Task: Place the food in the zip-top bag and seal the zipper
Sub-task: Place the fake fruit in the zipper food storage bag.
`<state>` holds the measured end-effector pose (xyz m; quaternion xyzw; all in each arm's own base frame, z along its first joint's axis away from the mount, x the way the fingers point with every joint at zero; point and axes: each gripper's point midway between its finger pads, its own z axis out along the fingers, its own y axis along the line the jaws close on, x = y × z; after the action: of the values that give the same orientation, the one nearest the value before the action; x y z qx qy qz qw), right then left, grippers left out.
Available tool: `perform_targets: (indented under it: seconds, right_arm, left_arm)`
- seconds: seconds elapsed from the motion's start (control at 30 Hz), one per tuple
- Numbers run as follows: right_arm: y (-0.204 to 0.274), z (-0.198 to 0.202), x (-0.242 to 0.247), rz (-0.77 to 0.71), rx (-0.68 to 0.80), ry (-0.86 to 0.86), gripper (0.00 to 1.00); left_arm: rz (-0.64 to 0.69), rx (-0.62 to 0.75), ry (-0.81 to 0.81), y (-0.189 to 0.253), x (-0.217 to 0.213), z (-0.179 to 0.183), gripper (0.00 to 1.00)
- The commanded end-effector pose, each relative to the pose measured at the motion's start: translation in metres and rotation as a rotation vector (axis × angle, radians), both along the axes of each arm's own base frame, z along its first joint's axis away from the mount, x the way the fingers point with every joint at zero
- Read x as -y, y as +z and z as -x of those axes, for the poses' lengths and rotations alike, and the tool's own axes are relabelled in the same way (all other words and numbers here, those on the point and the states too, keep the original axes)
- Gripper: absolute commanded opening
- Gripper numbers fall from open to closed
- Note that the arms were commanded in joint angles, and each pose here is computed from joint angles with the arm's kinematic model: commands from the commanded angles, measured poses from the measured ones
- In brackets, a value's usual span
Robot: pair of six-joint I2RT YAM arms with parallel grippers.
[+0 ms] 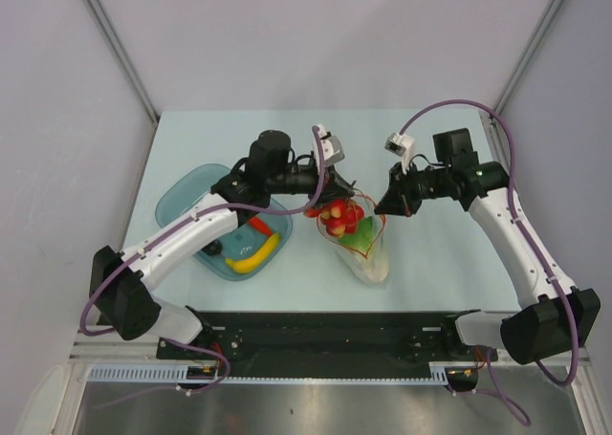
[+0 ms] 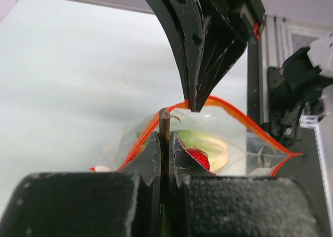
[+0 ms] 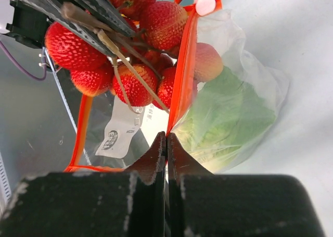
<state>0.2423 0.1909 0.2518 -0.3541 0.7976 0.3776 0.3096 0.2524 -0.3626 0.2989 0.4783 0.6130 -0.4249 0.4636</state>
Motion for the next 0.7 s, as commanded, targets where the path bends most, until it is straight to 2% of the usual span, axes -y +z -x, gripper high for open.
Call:
perform_targets:
  seconds: [0.0, 0.23, 0.43, 0.57, 0.67]
  right_arm:
    - [0.017, -0.001, -0.003, -0.053, 0.023, 0.026, 0.00]
    - [0.018, -0.004, -0.003, -0.092, -0.024, 0.022, 0.00]
    - [0.021, -0.001, -0.004, -0.126, -0.052, 0.030, 0.00]
    - [0.024, 0.004, -0.005, -0.141, -0.052, 0.055, 0.00]
    - [0.022, 0.008, -0.003, -0.133, -0.051, 0.070, 0.00]
  left_arm:
    - [-0.003, 0.212, -0.050, 0.023, 0.003, 0.000, 0.00]
    - [-0.059, 0.425, -0.156, 0.023, 0.029, 0.029, 0.00]
    - [-0.195, 0.621, -0.327, -0.014, 0.044, 0.057, 0.00]
    - [-0.273, 0.592, -0.373, -0.044, 0.052, 0.052, 0.00]
    - [-0.279, 0.579, -0.399, -0.049, 0.051, 0.053, 0.00]
